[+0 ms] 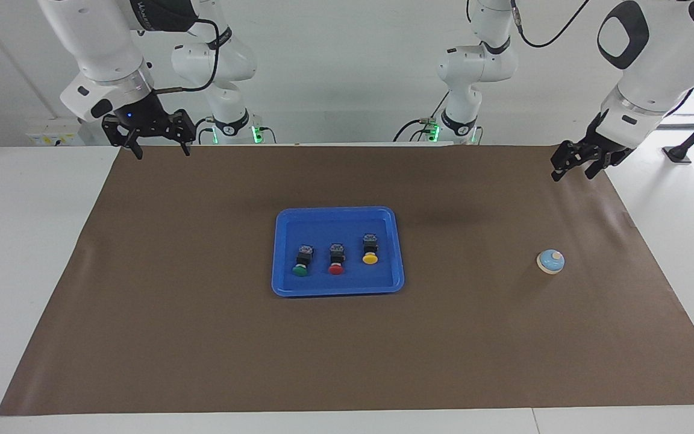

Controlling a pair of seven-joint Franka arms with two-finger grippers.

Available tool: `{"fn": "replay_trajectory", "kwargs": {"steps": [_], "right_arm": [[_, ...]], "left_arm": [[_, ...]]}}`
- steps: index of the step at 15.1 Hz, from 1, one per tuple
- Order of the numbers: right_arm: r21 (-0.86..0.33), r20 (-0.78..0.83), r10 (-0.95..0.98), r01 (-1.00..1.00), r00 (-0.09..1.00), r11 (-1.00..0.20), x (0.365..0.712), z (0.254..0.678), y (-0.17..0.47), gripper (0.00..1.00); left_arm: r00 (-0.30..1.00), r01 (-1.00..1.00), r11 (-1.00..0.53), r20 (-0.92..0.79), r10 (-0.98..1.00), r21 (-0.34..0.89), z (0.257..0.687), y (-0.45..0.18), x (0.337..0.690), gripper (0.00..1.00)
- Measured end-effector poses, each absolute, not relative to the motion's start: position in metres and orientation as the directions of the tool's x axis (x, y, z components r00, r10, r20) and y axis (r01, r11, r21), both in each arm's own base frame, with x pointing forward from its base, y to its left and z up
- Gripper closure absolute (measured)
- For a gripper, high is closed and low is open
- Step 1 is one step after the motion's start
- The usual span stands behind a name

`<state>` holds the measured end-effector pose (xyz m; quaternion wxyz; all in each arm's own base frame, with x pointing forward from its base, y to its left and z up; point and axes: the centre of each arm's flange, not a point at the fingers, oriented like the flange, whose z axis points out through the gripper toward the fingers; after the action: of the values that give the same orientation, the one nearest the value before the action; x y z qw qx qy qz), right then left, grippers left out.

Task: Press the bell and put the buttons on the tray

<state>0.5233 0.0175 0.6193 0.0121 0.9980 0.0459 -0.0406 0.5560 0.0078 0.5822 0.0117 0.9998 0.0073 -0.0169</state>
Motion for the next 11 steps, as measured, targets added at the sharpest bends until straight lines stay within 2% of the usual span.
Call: {"fn": "replay_trajectory", "kwargs": {"steps": [6,9,11], "right_arm": [[0.016,-0.075,0.086,0.087,0.993,-0.996,0.524,0.629,0.015,0.00],[0.003,-0.075,0.087,0.088,0.993,-0.996,0.524,0.628,0.017,0.00],[0.001,-0.076,0.087,0.088,0.993,-0.996,0.524,0.628,0.017,0.00]], "left_arm": [[0.997,0.069,-0.997,-0.037,0.068,0.021,0.475,0.050,0.563,0.97],[0.997,0.083,-0.996,-0.004,0.083,0.014,0.413,0.063,0.575,0.99],[0.996,0.088,-0.996,0.011,0.088,0.011,0.386,0.067,0.581,0.99]]}}
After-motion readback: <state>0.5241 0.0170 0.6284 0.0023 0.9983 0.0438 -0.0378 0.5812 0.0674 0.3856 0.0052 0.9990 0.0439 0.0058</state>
